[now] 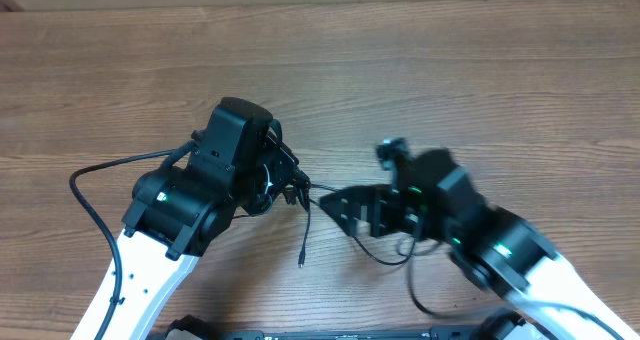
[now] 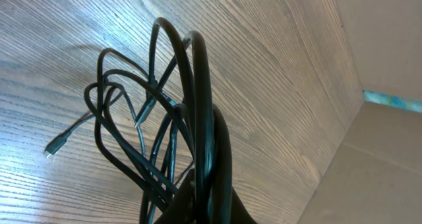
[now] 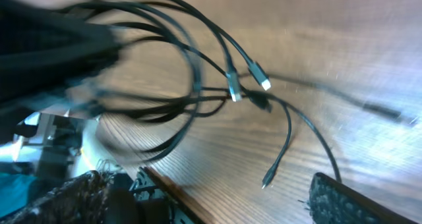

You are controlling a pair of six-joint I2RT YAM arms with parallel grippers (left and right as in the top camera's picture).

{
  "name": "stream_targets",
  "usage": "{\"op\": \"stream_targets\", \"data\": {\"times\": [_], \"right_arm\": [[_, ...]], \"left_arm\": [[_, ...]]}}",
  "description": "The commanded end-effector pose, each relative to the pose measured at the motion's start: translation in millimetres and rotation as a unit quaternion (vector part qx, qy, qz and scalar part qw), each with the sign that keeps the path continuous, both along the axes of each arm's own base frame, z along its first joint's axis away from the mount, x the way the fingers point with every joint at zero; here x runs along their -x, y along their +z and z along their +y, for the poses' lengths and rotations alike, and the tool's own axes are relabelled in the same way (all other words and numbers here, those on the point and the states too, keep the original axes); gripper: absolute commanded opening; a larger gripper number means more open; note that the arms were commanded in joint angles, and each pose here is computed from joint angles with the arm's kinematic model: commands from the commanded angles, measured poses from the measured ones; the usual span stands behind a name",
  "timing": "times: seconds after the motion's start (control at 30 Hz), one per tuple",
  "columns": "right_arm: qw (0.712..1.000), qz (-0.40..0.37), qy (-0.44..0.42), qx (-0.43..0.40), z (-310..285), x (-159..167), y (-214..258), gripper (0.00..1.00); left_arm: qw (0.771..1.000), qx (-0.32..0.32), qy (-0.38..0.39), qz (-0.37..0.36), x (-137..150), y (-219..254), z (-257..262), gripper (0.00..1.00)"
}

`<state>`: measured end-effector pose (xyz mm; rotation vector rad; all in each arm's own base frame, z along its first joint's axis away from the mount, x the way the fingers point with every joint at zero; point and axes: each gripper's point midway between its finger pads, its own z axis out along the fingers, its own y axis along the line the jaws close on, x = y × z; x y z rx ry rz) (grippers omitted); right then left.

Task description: Untangle cables

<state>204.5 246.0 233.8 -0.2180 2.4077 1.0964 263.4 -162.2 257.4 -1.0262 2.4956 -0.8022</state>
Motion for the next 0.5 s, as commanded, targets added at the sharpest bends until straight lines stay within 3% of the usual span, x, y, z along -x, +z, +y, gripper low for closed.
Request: {"op": "stream_targets", "data": {"times": [0.0,0.1,0.2,0.37,0.47], "right_arm": [[0.988,-0.142,0.062,-0.004,-14.0,21.5,46.9,0.89],[0.965,-0.217,0.148,-0.013,-10.6,51.1,63.9,0.8],[0.956,-0.237,0.17,0.002,-6.3,51.8,59.8,0.8],[0.955,-0.225,0.195,0.013,9.6,42.0,43.7,0.73],[0.947,-0.203,0.246,-0.018,29.6,48.1,38.0,0.72]], "left_arm": [[1.0,0.016,0.022,0.007,-1.0,3.0,-2.1,0.04],[0.992,0.049,0.096,0.063,7.8,-4.1,2.0,0.04],[0.974,0.085,0.159,0.138,25.1,-12.7,1.7,0.05],[0.947,0.126,0.197,0.222,47.2,-17.1,-6.7,0.08],[0.944,0.128,0.2,0.23,49.7,-17.8,-6.8,0.06]]}}
